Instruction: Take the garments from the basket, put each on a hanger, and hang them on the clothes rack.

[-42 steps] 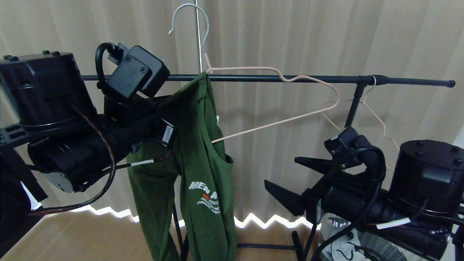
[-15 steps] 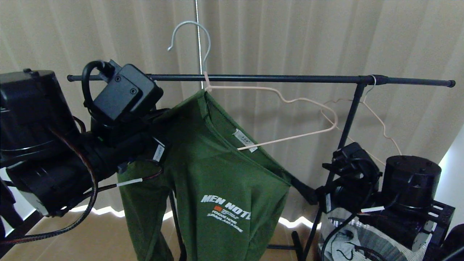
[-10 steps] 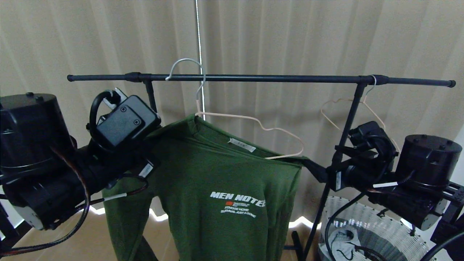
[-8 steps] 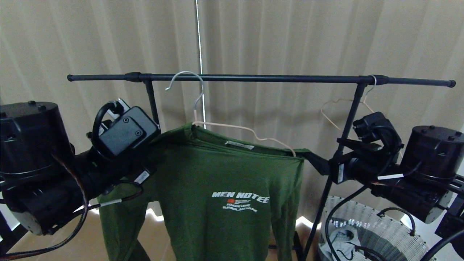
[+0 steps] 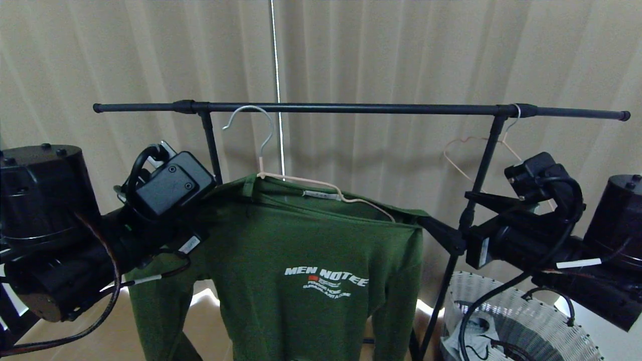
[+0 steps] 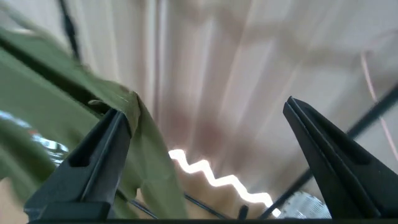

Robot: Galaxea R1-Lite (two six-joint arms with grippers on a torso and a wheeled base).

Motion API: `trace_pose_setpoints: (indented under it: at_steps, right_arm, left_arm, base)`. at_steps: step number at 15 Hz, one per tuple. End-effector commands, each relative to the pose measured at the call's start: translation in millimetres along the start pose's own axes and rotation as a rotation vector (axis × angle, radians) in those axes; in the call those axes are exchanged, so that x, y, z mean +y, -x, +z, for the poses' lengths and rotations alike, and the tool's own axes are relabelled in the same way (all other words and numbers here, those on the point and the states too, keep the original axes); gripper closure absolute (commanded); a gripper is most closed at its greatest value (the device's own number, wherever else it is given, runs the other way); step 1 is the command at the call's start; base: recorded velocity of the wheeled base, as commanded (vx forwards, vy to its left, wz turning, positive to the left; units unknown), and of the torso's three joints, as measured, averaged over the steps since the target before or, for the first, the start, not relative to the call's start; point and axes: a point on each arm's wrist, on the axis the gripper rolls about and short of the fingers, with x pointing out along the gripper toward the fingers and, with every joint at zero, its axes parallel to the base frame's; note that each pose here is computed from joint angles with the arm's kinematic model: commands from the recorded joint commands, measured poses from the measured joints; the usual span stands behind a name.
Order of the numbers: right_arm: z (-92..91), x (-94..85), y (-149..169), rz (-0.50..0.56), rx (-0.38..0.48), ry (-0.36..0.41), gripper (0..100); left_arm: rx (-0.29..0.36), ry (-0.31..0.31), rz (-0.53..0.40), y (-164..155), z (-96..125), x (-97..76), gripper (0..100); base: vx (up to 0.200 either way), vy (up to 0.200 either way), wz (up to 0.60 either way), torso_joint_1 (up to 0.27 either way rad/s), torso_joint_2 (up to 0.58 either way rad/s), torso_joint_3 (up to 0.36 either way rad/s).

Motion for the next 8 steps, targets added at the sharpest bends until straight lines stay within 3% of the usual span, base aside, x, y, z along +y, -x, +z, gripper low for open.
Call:
trace_pose_setpoints:
  at_steps: [1, 4, 8]
  right_arm:
    - [3.0, 21.4, 9.6, 0.097, -0.021, 0.015, 0]
    - [11.0, 40.3, 14.4, 0.181, -0.054, 0.024, 0]
    - [30.8, 46.8, -0.3, 0.191, -0.053, 0.063, 0]
  left_arm:
    - [-0.002, 0.013, 0.003, -1.7, 1.3, 0.8, 100]
    - [0.000, 0.040, -0.001, -2.8, 0.9, 0.0, 100]
    - [-0.018, 0.093, -0.032, -3.2, 4.7, -6.2, 100]
  base:
    - [0.000, 0.000, 0.00, 0.000, 0.00, 0.000]
    - [0.000, 0.000, 0.00, 0.000, 0.00, 0.000]
    - [0.000, 0.000, 0.00, 0.000, 0.00, 0.000]
